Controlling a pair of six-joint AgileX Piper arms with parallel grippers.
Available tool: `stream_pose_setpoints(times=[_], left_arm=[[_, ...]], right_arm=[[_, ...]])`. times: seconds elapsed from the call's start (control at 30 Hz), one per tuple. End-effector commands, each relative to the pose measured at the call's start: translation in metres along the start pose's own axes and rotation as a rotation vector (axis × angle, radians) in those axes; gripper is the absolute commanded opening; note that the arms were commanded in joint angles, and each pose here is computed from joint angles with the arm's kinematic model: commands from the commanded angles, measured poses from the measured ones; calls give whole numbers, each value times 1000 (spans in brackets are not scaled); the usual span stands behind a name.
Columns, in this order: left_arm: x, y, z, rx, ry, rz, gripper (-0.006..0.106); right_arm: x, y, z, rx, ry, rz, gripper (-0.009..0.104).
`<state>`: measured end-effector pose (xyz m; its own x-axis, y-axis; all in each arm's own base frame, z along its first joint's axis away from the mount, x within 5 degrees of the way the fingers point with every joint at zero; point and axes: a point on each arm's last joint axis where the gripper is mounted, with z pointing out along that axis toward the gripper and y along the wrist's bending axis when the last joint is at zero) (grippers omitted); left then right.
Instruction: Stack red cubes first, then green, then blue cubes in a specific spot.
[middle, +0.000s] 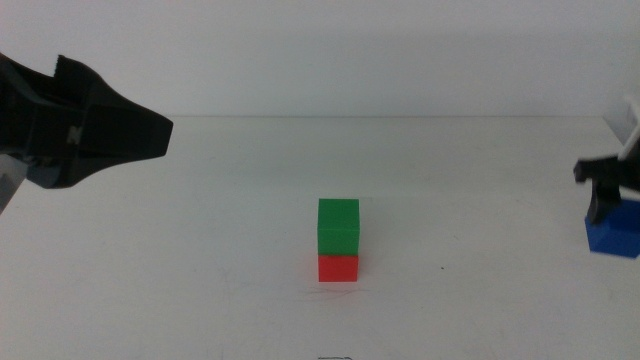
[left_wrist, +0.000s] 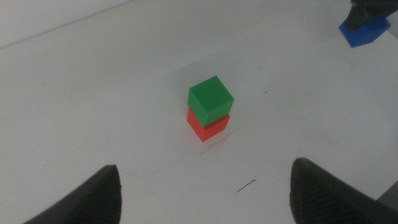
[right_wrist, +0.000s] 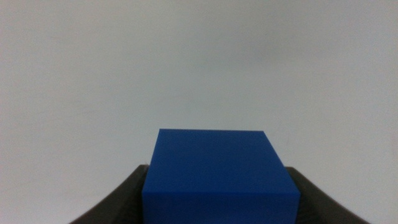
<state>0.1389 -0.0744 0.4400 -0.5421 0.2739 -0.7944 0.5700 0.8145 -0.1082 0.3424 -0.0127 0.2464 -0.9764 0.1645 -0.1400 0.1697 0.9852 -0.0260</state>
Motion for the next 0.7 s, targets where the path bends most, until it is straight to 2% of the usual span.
stream_pose_setpoints(times=[0.0,0.07,0.13,0.27,0.53,0.67], left_arm=[[-10,-2,-8,2,-95,-3,91],[-10,-2,-8,2,-95,-3,91],[-10,-2,-8,2,-94,-3,91],[-10,-2,-8,2,-95,-3,91],[-10,-2,-8,2,-95,-3,91],[-10,-2,-8,2,-95,-3,91]], right_arm=[[6,7,-52,9,-88,39,-1],[7,17,-74,40,-77,29,-1],[4,35,-92,35,-156,-1,-1],[11,79,-112,-25,-219,-48,-1],[49,160,-111,-85,-201,-204,-1],[69,184,-116,-109,-205,-276,-1]])
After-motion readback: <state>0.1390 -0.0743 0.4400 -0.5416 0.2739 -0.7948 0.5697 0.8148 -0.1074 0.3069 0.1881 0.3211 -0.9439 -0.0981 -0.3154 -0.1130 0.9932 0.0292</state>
